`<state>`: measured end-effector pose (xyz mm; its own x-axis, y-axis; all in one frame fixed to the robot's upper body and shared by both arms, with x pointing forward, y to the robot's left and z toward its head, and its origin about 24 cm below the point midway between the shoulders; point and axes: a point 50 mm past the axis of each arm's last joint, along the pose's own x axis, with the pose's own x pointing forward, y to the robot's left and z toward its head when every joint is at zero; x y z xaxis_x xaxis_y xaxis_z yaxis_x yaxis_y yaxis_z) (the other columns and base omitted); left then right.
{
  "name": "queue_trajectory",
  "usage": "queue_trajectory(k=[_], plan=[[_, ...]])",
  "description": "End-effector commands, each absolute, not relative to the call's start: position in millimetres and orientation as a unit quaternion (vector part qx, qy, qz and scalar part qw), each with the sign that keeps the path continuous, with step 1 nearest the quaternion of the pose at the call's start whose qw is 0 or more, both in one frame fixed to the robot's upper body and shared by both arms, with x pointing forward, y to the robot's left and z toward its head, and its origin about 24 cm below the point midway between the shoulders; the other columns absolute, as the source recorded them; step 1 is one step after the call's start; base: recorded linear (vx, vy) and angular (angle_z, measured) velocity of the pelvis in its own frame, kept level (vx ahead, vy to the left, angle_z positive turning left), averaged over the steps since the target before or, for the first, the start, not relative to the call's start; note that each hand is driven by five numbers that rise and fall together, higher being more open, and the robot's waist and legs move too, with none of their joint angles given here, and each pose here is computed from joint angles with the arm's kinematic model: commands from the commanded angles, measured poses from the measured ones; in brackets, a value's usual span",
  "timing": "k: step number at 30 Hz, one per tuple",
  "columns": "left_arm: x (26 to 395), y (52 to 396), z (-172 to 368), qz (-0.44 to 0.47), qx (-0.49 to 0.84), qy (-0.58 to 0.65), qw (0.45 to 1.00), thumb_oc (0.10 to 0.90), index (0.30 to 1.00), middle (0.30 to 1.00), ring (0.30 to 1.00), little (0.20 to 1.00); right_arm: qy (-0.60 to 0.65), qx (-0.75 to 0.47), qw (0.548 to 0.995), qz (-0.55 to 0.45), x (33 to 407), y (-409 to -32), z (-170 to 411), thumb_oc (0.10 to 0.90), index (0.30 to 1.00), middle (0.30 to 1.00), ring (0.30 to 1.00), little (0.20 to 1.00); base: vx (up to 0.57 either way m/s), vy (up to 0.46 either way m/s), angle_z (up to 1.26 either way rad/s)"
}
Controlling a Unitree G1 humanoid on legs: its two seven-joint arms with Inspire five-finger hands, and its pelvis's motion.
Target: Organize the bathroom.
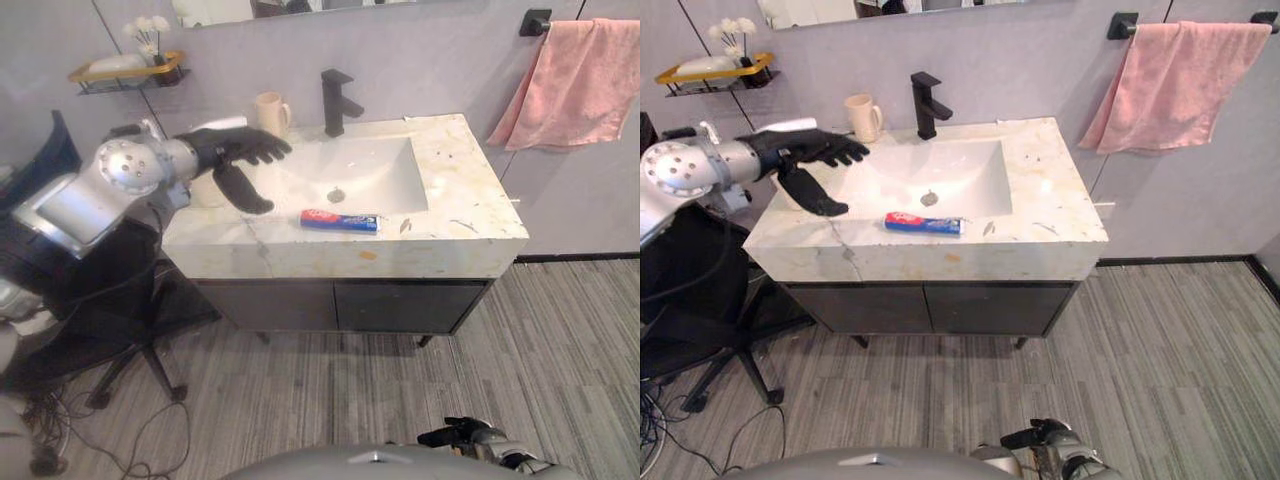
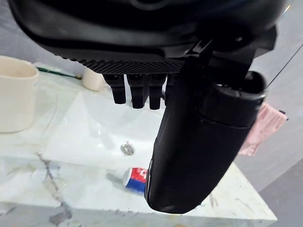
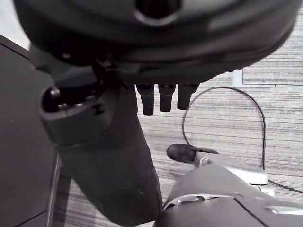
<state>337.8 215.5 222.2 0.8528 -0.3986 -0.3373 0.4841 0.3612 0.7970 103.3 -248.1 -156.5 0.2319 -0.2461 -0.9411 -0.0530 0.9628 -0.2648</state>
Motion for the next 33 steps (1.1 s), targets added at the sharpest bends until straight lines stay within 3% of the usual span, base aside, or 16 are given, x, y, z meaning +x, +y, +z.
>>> queue_trajectory(k=[1, 22, 33], plan=[[346, 234, 302, -0.155, 0.53, -0.064, 0.831, 0.8, 0.9, 0.9, 0.9, 0.9, 0.647, -0.159, 0.743, -0.064, 89, -265, -155, 0.8, 0.9, 0.9, 0.9, 0.9, 0.0, 0.0, 0.0], [368, 209, 203, -0.147, 0.56, -0.037, 0.814, 0.8, 0.9, 0.9, 0.9, 0.9, 0.63, -0.165, 0.756, -0.065, 96, -269, -152, 0.8, 0.9, 0.9, 0.9, 0.9, 0.02, -0.012, -0.05], [371, 204, 202, -0.108, 0.578, -0.052, 0.807, 0.8, 0.9, 0.9, 0.9, 0.9, 0.636, -0.157, 0.753, -0.069, 87, -269, -154, 0.8, 0.9, 0.9, 0.9, 0.9, 0.0, -0.002, -0.02]])
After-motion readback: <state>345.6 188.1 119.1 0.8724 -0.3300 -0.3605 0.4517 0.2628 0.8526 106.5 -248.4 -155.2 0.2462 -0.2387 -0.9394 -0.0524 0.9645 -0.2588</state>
